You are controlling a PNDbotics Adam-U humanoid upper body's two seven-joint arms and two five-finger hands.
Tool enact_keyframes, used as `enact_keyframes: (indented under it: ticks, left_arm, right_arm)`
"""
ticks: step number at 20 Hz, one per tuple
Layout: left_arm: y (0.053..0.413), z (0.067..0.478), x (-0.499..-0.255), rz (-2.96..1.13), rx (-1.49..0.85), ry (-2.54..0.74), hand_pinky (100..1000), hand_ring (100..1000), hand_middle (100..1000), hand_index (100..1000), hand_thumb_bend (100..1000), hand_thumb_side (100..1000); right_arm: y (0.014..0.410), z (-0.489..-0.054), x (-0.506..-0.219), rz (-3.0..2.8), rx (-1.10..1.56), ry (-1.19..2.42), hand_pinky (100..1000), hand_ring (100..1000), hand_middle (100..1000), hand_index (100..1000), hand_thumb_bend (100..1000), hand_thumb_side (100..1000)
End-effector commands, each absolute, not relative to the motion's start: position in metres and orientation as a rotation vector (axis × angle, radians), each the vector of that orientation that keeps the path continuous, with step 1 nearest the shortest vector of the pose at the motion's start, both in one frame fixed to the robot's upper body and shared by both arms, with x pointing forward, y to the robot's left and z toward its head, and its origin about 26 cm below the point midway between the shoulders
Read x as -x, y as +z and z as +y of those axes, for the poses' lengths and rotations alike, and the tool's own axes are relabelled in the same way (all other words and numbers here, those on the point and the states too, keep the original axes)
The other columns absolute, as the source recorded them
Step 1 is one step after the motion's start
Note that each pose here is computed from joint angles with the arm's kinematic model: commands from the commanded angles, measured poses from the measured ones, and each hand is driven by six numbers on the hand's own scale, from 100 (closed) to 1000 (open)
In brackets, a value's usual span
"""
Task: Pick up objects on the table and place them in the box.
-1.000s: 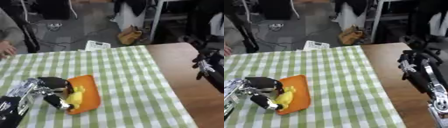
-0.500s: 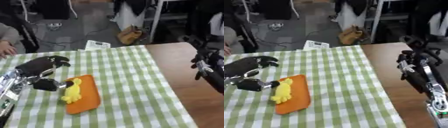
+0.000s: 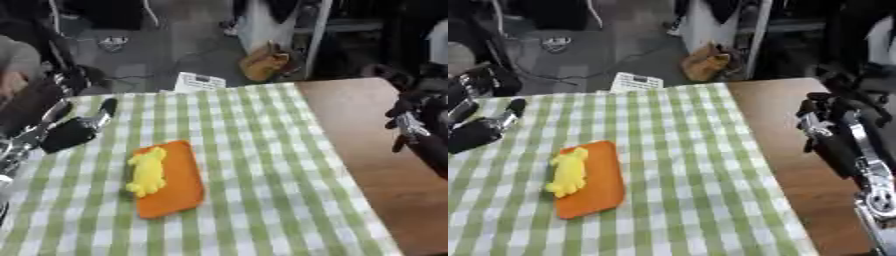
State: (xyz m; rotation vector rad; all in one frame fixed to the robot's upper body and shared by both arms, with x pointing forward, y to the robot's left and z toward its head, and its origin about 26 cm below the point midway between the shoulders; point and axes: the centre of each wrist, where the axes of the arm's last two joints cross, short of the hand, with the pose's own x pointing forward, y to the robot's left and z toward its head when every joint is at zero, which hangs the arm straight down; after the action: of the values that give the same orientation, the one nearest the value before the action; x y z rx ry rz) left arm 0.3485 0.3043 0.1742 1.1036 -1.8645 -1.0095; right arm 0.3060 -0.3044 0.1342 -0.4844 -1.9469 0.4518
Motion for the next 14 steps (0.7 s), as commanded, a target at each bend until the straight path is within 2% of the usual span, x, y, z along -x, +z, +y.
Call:
enact_keyframes:
  ticks: [1, 14]
  left_arm:
    - [0.185, 0.31, -0.343, -1.896, -1.133, -0.905, 712, 784, 815, 830, 237, 946]
    - [0.164, 0.318, -0.33, -1.871, -1.089, -0.726, 667, 736, 783, 817, 172, 955]
  right_arm:
    - [0.143, -0.308, -0.307, -1.97, 0.504, 0.461, 334, 560, 562, 831, 165, 637]
    - [0.144, -0.306, -0.307, -1.979, 0.494, 0.46, 337, 562, 564, 833, 149, 640]
